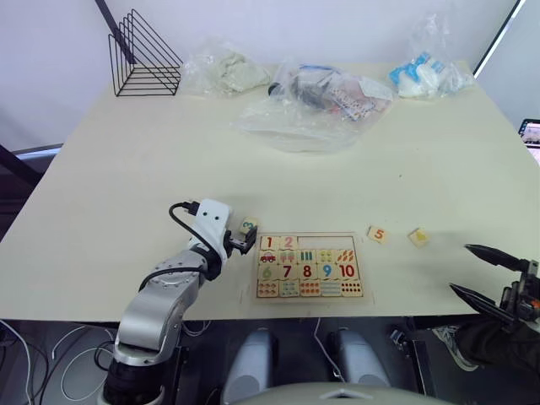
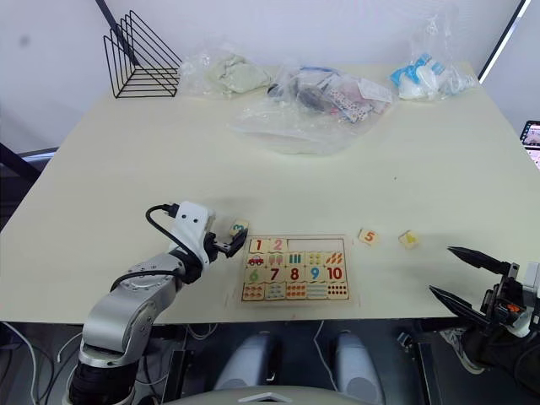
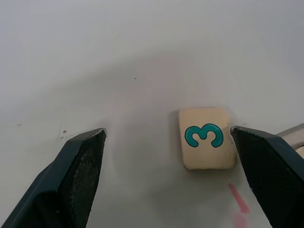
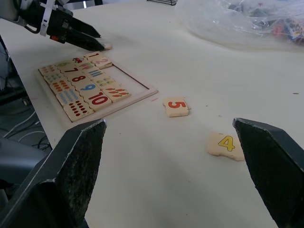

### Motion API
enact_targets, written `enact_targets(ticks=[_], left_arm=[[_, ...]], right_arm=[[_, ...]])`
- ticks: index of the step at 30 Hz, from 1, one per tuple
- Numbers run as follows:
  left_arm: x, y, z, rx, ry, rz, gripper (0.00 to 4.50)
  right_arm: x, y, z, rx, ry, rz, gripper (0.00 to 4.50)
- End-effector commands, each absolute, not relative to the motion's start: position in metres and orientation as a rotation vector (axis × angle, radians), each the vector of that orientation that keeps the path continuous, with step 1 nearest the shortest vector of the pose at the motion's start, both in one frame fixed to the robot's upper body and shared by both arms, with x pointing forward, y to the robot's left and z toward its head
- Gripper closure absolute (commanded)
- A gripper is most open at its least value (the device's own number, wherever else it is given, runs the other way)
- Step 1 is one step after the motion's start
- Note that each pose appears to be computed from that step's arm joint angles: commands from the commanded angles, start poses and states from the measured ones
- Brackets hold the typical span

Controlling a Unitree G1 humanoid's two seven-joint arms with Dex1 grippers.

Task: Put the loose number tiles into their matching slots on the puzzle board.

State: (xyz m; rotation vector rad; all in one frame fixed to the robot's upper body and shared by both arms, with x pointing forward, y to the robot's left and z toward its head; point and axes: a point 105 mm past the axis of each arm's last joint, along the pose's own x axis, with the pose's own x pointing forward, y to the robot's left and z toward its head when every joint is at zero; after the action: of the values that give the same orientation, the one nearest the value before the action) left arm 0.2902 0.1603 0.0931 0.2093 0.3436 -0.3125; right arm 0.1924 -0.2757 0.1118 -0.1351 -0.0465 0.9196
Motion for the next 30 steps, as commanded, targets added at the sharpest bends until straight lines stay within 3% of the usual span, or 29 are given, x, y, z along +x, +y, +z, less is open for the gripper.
enact_targets(ticks=[1,12,15,17,30], left_arm=[[0.2932,0.1623,0.1014,0.209,0.308,-0.321,0.04],[0.2878,0.1560,0.0979,0.129,0.336,-0.338,0.04],[0.2885,0.1560,0.0981,0.132,0.335,-0.331,0.83],[0.2887,0.1555,0.0980,0.139,0.334,-0.330,1.75],[0.2900,0.1571,0.0969,0.155,0.336,-0.332,1.75]], right_arm=[[0.1909,-0.2787,0.1231,-0.165,-0.089,0.907,0.00],[0.1903,-0.2775,0.1217,-0.162,-0.089,0.905,0.00],[0.1905,-0.2774,0.1217,-0.162,-0.088,0.906,0.00],[0.1905,-0.2773,0.1217,-0.162,-0.088,0.907,0.00],[0.1911,-0.2773,0.1215,-0.161,-0.090,0.906,0.00]])
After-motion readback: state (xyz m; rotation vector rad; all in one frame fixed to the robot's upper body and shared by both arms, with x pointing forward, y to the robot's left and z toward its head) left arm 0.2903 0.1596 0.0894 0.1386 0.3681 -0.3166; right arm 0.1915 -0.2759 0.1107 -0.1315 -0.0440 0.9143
